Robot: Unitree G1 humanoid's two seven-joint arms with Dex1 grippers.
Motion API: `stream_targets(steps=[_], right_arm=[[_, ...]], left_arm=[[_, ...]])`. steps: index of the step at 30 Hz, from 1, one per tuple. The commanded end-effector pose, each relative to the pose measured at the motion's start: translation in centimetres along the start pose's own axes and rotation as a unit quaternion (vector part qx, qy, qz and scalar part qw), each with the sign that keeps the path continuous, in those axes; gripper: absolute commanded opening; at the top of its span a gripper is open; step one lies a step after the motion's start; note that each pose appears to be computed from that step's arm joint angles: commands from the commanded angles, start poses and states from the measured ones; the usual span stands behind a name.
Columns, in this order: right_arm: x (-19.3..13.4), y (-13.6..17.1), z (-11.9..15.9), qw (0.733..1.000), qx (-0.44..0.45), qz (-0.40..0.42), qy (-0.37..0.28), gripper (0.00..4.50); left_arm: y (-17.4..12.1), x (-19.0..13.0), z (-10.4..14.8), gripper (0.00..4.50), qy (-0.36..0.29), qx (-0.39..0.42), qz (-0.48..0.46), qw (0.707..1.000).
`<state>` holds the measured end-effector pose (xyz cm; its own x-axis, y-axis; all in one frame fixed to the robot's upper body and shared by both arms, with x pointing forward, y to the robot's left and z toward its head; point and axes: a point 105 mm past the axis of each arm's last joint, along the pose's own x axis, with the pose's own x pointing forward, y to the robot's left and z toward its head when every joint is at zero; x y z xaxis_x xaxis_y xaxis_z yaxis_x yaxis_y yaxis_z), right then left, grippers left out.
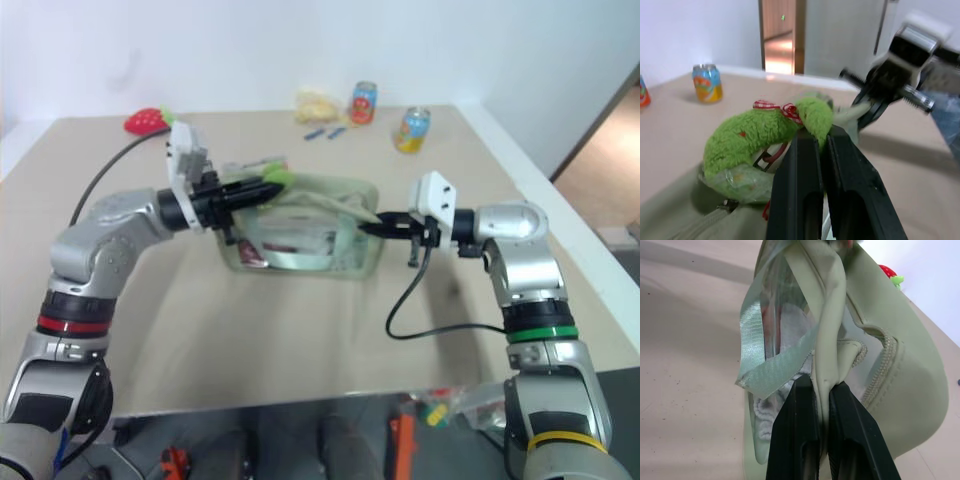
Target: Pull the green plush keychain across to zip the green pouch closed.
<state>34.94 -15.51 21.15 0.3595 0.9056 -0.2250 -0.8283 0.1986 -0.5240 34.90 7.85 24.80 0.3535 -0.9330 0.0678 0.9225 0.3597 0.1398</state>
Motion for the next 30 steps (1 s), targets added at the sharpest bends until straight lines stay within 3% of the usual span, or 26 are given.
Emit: stream_targets(steps=[1, 5, 6, 15, 19, 26, 30], right_arm=[[0.2, 0.2, 0.3, 1.000, -0.012, 0.002, -0.001, 0.00], [0.2, 0.2, 0.3, 1.000, -0.012, 0.000, -0.004, 0.00], [0.3, 0.2, 0.3, 1.000, -0.013, 0.000, -0.004, 0.00], [0.6, 0.1, 0.0, 1.000, -0.012, 0.006, -0.005, 0.00], [0.6, 0.1, 0.1, 1.000, -0.015, 0.009, -0.006, 0.00], [0.9, 0.0, 0.4, 1.000, -0.017, 0.012, -0.012, 0.00], [0.9, 0.1, 0.4, 1.000, -0.017, 0.014, -0.012, 0.00]], left_arm=[[0.3, -0.2, 0.6, 0.06, 0.021, 0.028, -0.007, 0.999], [0.5, -1.8, 1.8, 1.07, 0.037, 0.049, -0.004, 0.998], [0.6, -2.1, 2.0, 1.60, 0.042, 0.055, -0.002, 0.998], [1.3, -5.7, 1.7, 4.45, 0.086, 0.079, 0.039, 0.992], [1.6, -8.1, 1.1, 4.45, 0.106, 0.093, 0.077, 0.987], [1.5, -9.0, -0.3, 4.45, 0.048, 0.066, 0.144, 0.986], [1.2, -8.2, -1.8, 3.32, 0.038, 0.038, 0.148, 0.987]])
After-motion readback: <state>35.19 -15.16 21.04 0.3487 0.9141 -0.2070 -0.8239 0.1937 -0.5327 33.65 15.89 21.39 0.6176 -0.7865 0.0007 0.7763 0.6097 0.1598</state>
